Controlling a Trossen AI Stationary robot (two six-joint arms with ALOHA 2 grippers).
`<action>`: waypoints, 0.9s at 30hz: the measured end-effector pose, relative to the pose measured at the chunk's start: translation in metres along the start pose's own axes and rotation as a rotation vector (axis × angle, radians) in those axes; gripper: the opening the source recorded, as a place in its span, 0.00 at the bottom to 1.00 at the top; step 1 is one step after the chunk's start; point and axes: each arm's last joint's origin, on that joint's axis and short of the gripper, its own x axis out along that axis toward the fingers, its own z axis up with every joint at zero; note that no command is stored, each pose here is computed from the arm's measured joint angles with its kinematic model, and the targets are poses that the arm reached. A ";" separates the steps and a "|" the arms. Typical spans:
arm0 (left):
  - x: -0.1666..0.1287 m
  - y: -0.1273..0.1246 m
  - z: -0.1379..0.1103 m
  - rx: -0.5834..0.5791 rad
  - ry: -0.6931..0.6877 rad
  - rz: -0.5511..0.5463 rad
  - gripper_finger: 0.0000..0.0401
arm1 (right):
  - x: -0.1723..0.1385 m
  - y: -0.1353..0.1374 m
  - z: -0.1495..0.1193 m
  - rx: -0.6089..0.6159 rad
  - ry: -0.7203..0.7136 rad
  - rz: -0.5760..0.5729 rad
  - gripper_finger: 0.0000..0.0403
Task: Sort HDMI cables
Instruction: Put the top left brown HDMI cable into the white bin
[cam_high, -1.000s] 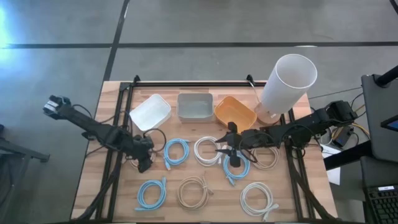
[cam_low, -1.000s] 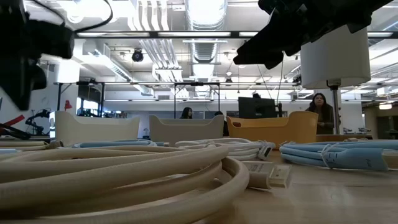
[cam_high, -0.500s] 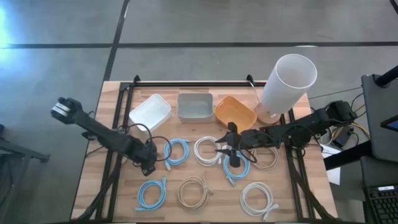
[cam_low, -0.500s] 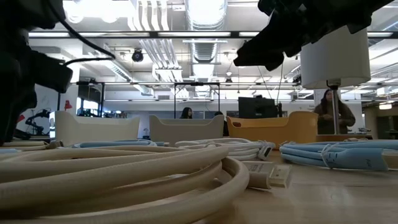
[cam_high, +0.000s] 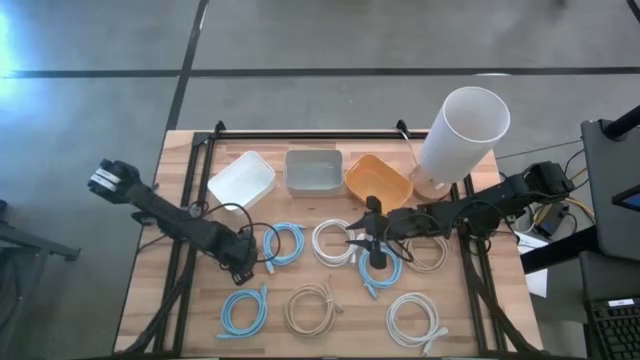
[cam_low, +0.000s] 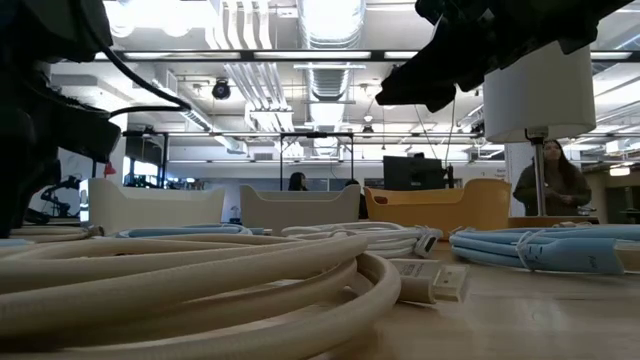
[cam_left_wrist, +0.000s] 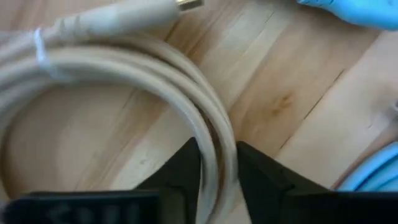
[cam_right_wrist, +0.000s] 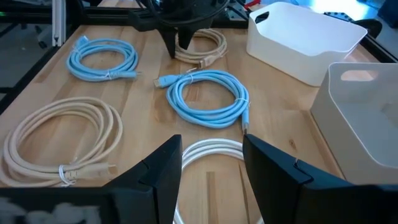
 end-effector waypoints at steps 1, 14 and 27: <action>-0.001 0.000 0.000 -0.008 -0.003 -0.005 0.17 | 0.000 0.000 0.000 0.000 0.000 0.000 0.40; -0.089 -0.031 0.020 -0.033 -0.309 -0.162 0.06 | 0.000 0.000 0.000 -0.006 0.001 0.000 0.36; -0.157 -0.024 0.048 0.070 -0.676 0.145 0.07 | 0.000 0.000 0.000 -0.012 0.000 0.001 0.33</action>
